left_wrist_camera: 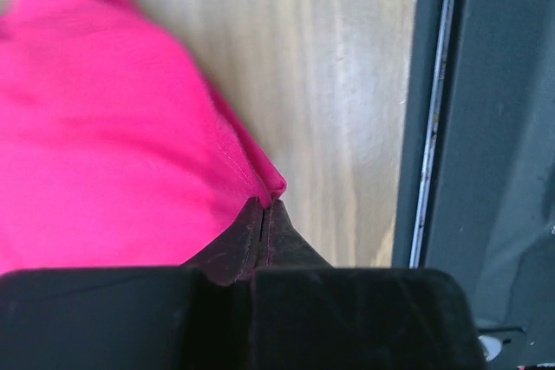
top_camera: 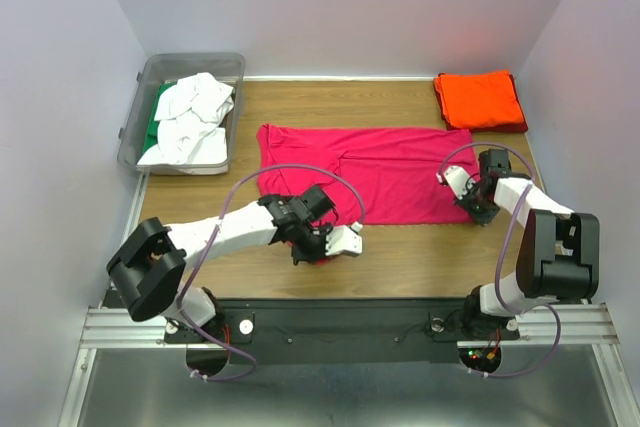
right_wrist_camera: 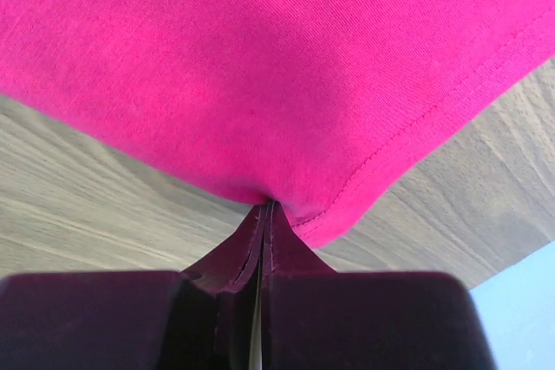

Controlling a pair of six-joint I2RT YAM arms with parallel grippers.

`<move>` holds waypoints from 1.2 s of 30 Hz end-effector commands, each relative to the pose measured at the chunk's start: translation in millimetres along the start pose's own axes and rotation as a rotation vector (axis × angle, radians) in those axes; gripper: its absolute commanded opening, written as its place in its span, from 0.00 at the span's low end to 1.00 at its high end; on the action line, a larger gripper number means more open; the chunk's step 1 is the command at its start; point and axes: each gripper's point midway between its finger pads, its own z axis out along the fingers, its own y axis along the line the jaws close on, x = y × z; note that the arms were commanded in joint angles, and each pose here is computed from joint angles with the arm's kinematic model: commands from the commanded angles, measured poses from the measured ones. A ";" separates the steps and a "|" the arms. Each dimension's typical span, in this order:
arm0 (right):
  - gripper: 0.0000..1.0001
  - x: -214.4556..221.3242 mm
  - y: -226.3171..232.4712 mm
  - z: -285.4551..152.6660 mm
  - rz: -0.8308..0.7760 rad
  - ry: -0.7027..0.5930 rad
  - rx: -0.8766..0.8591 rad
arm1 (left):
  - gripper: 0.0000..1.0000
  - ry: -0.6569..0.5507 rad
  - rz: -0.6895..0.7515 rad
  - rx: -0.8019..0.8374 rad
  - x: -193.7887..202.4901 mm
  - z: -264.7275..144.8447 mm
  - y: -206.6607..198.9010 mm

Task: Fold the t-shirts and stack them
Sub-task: Fold the tshirt

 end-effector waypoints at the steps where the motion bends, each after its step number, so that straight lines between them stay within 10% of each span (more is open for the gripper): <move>1: 0.00 -2.9 -9.3 -12.8 -0.021 -0.019 0.049 | 0.00 -0.044 0.006 0.000 -6.9 -31.0 3.4; 15: 0.00 -8.1 -8.6 -43.9 -0.029 -0.052 0.057 | 0.00 -0.092 -0.018 -0.052 -14.0 -67.5 11.4; 31: 0.01 -0.8 4.5 -30.2 -0.040 -0.028 -0.001 | 0.00 0.031 0.033 0.089 4.4 -12.4 -35.9; 36: 0.00 3.0 8.4 -30.8 -0.047 -0.026 0.001 | 0.22 0.000 0.027 -0.007 4.5 -26.5 -20.0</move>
